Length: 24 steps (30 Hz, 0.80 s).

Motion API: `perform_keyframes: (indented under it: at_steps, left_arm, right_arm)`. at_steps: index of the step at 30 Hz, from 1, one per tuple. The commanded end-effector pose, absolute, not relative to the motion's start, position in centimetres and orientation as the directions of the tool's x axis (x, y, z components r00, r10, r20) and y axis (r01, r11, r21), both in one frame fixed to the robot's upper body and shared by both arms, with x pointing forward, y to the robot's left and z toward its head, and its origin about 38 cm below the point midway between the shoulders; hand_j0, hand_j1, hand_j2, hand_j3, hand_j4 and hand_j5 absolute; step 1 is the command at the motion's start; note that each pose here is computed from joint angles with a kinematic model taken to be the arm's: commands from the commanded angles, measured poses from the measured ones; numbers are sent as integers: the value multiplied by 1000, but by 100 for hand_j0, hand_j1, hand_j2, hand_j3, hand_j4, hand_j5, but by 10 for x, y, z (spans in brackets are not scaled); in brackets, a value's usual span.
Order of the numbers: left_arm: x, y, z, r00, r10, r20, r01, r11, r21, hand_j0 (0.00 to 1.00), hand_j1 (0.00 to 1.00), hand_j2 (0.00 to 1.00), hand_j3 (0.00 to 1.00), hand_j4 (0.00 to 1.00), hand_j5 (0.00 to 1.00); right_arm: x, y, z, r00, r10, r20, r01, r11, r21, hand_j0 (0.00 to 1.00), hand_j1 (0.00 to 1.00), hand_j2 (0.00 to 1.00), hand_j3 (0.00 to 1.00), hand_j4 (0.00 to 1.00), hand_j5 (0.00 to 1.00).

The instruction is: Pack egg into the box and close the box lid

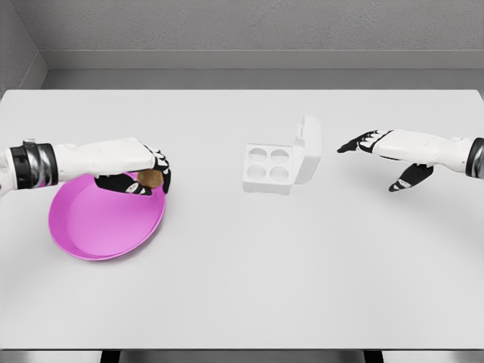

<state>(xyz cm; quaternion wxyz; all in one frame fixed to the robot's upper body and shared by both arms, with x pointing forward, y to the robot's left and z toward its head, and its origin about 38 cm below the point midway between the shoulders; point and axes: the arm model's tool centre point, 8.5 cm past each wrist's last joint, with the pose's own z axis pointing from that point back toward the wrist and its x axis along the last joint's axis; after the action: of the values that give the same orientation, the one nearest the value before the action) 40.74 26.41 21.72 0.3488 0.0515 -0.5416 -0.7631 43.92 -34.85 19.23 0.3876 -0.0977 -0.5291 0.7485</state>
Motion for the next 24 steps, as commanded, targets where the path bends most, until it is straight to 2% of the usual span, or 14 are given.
perform_keyframes:
  at_steps: [1,24]
  left_arm:
    - [408,261,217,-752,-584,305,478,-164,863,41,41,41,41,41,41]
    - [412,244,222,-774,-554,306,456,-153,877,41,41,41,41,41,41]
  right_arm:
    - [439,-349,193,-678,684,269,-478,-133,-868,100,100,100,100,100,100]
    - [440,-348,194,-679,683,268,-476,-132,-869,100,100,100,100,100,100]
